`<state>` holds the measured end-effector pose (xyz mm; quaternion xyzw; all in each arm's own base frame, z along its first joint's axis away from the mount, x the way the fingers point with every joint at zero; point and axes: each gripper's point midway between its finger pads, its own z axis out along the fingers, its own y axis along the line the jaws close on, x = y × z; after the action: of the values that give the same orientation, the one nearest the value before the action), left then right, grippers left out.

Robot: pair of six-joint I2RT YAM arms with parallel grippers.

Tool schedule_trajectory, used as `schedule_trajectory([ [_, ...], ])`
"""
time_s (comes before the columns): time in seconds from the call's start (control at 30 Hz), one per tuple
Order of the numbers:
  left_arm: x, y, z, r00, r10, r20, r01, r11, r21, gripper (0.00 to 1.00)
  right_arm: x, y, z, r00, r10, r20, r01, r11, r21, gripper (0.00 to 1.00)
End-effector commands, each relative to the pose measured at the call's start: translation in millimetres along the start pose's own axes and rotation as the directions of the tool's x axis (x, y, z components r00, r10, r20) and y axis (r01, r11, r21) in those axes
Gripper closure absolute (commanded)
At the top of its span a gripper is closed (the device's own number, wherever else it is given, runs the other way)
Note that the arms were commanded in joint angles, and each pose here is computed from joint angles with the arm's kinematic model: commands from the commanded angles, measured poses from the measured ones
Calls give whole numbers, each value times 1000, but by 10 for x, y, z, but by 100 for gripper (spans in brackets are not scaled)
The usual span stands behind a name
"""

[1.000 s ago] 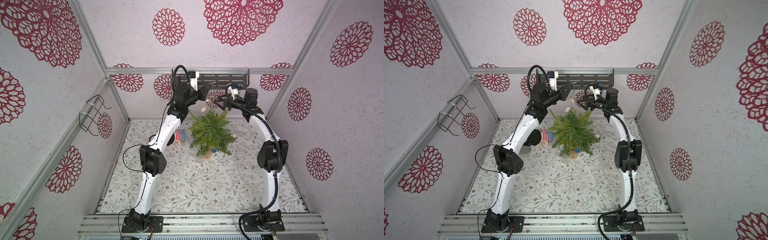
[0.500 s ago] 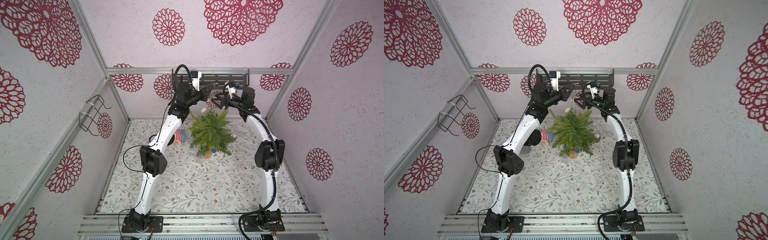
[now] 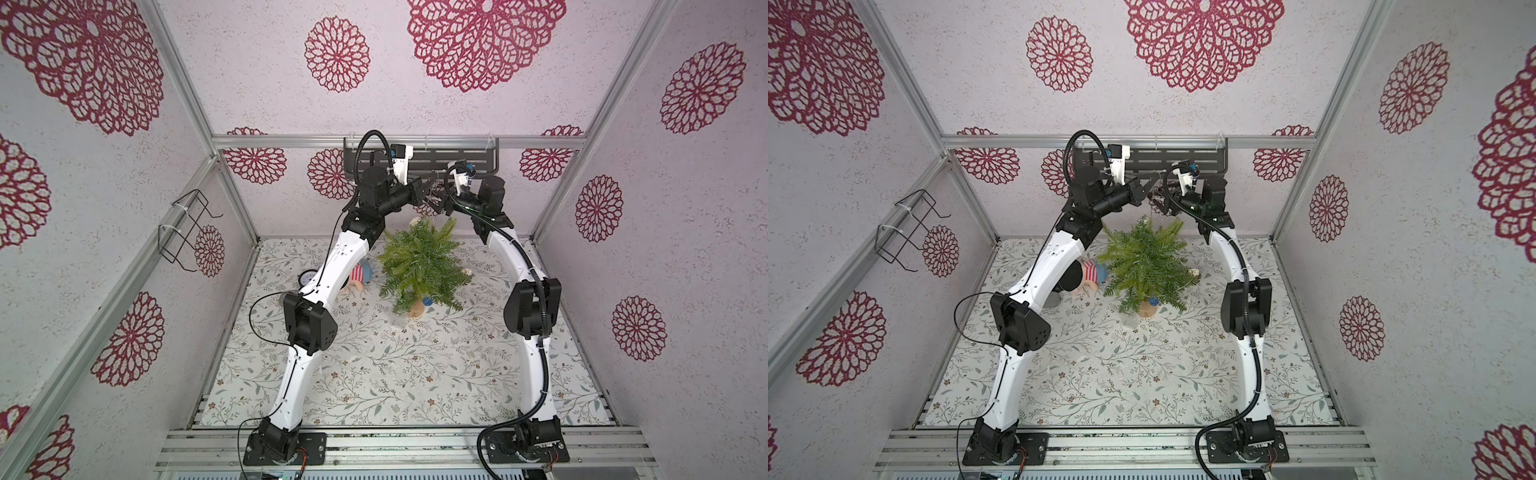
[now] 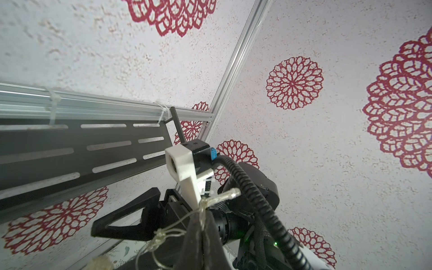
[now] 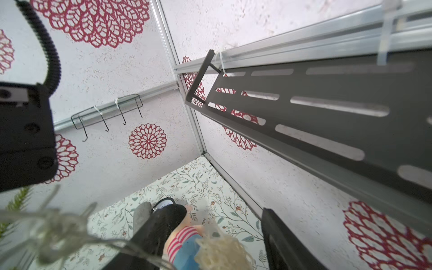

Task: Remove string lights from the small christmas tree
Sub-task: Remove the light string from the Christmas tree.

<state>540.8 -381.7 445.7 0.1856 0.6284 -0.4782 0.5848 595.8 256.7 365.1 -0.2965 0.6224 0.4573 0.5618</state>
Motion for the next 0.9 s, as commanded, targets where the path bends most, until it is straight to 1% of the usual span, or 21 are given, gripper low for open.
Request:
schedule_trajectory([
  [0.0,-16,-97,5,999,35,-2,-35,999,28,100,-242,74,35,996,-61,60,60,998,14,40],
  [0.1,-17,-102,0,999,44,-4,-44,999,27,100,-258,48,35,995,-73,64,71,997,34,47],
  [0.17,-13,-99,-4,999,48,-6,-48,998,26,100,-294,30,24,994,-80,72,77,996,53,55],
  [0.23,0,-87,-4,999,50,-10,-50,998,23,100,-316,17,18,993,-90,73,85,994,71,62],
  [0.47,-105,72,-64,998,65,20,-64,996,-68,100,-367,15,-61,993,-113,41,108,987,116,84],
  [0.63,-188,174,-100,996,77,53,-71,991,-115,100,-435,85,-137,993,-112,31,107,986,127,91],
  [0.77,-231,217,-113,994,85,71,-76,989,-127,99,-499,80,-227,992,-125,20,119,974,193,100],
  [0.87,-262,294,-133,993,81,84,-68,986,-149,96,-556,60,-297,992,-128,12,122,963,240,100],
])
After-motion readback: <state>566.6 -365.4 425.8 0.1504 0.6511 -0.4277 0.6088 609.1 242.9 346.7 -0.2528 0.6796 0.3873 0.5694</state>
